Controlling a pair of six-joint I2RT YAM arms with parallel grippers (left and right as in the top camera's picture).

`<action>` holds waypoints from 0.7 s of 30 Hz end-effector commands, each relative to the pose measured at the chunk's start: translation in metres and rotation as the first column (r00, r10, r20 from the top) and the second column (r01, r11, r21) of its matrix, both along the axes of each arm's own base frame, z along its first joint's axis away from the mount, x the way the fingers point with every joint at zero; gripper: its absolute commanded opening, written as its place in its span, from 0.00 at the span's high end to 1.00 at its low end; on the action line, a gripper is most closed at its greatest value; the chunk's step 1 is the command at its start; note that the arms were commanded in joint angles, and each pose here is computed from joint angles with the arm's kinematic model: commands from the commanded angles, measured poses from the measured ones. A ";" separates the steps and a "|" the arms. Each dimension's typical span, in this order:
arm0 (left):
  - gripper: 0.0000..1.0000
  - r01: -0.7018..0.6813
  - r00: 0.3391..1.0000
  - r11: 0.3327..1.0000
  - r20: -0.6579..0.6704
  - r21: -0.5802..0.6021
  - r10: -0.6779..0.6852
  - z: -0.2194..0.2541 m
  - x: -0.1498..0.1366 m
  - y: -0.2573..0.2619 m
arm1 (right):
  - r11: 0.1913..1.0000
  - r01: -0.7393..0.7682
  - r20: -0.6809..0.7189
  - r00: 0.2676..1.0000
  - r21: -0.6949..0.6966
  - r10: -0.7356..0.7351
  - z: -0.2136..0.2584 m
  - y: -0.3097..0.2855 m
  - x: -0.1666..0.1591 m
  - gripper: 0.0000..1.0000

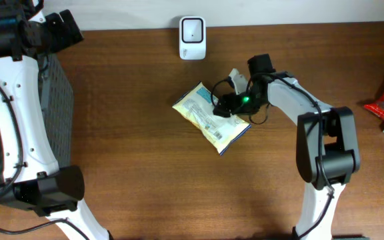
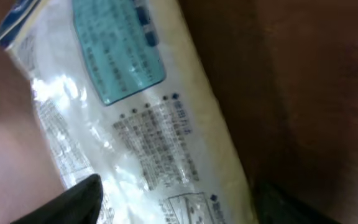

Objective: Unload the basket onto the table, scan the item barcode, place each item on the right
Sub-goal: 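Lift and turn the yellow wipes pack in the right gripper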

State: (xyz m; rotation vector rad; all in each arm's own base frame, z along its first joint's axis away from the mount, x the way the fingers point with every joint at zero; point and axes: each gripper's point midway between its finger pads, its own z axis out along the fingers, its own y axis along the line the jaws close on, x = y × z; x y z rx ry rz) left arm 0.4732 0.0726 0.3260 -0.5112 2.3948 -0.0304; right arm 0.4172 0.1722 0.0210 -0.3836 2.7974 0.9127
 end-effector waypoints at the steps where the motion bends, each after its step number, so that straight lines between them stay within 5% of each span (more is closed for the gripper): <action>1: 0.01 0.003 1.000 1.000 0.004 0.019 -0.003 0.001 0.002 0.004 | 0.996 -0.044 -0.068 0.996 0.083 0.050 -0.013 0.017 -0.013 0.42; 3: 0.01 0.002 1.000 1.000 0.004 0.019 -0.002 0.001 0.001 0.004 | 0.996 -0.043 -0.085 0.995 0.078 0.049 -0.014 0.017 -0.017 0.91; 4: 0.01 0.003 1.000 1.000 0.003 0.019 -0.003 0.001 0.002 0.004 | 0.996 -0.037 -0.096 0.994 0.077 0.045 -0.014 0.015 -0.018 0.96; 13: 0.01 0.002 1.000 1.000 0.004 0.019 -0.002 0.001 0.001 0.004 | 0.990 0.077 -0.049 0.995 -0.119 -0.083 0.048 -0.017 -0.006 0.96; 17: 0.01 0.003 1.000 1.000 0.003 0.019 -0.003 0.001 0.002 0.004 | 0.964 0.146 -0.052 0.986 -0.221 -0.161 0.037 -0.034 -0.004 0.96; 21: 0.01 0.002 1.000 1.000 0.004 0.019 -0.002 0.001 0.002 0.004 | 0.971 0.070 -0.018 0.997 -0.227 -0.076 0.010 -0.033 -0.005 0.17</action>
